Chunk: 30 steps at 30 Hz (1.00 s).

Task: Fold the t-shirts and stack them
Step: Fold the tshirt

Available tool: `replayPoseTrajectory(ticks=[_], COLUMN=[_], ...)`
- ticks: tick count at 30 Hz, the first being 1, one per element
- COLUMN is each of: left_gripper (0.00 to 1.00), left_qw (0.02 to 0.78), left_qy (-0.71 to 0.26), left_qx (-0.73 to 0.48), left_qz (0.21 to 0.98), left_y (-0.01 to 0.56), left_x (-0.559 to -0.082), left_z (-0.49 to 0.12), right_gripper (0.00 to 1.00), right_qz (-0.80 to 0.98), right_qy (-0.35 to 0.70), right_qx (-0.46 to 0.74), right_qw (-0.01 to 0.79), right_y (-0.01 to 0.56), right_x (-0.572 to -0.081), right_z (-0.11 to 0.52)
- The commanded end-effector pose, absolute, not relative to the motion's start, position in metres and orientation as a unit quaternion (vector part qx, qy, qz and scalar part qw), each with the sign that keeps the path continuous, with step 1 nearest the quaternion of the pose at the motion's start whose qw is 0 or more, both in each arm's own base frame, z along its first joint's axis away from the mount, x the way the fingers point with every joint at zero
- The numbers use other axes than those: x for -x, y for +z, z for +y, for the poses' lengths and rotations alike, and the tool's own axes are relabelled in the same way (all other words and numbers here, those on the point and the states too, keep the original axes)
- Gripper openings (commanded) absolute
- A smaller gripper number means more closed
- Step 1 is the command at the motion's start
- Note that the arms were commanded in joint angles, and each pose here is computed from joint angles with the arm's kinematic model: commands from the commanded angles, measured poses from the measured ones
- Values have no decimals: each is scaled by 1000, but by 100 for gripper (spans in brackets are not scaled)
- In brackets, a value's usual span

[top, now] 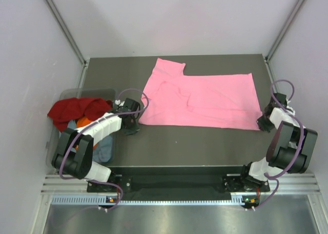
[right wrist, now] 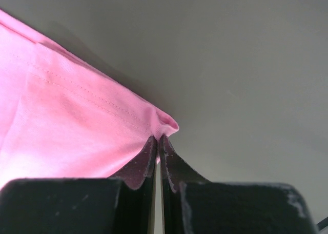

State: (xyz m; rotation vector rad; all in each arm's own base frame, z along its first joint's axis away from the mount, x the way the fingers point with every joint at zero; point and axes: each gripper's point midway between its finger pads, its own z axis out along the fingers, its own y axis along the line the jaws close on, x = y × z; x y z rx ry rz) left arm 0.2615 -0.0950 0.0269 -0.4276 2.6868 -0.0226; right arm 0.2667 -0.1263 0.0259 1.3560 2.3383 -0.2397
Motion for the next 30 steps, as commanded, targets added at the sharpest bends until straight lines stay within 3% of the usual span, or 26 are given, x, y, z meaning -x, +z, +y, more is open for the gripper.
replayPoseTrajectory(ticks=[1,10,11,14,18,30], left_gripper=[24,29,36,44,43,41], left_qw=[194,258,278,309,302,298], left_qy=[1,-30,-55,-128,-171,-95], left_qx=[169,177,173,186,206,243], left_qz=[966,949,943,924,915,918], left_y=[29,73,82,96,86,49], left_x=[-250,-267,-276,-288,-293,-322], left_z=[-91,-95,-102,-123,-138,-125], right_gripper=[0,0,0,0,0,0], right_qz=[839,843,845,844,845,846], right_qy=[-109,-79,-70,-63,-68,-64], right_qx=[-484,-480,-480,-481,-478,-477], right_qw=[222,229,227,229,229,228], right_y=[34,36,34,30,28,27], right_x=[-259,-282,-283,-284,-284,-290], right_z=[-137,-136,-132,-130,-132,-133])
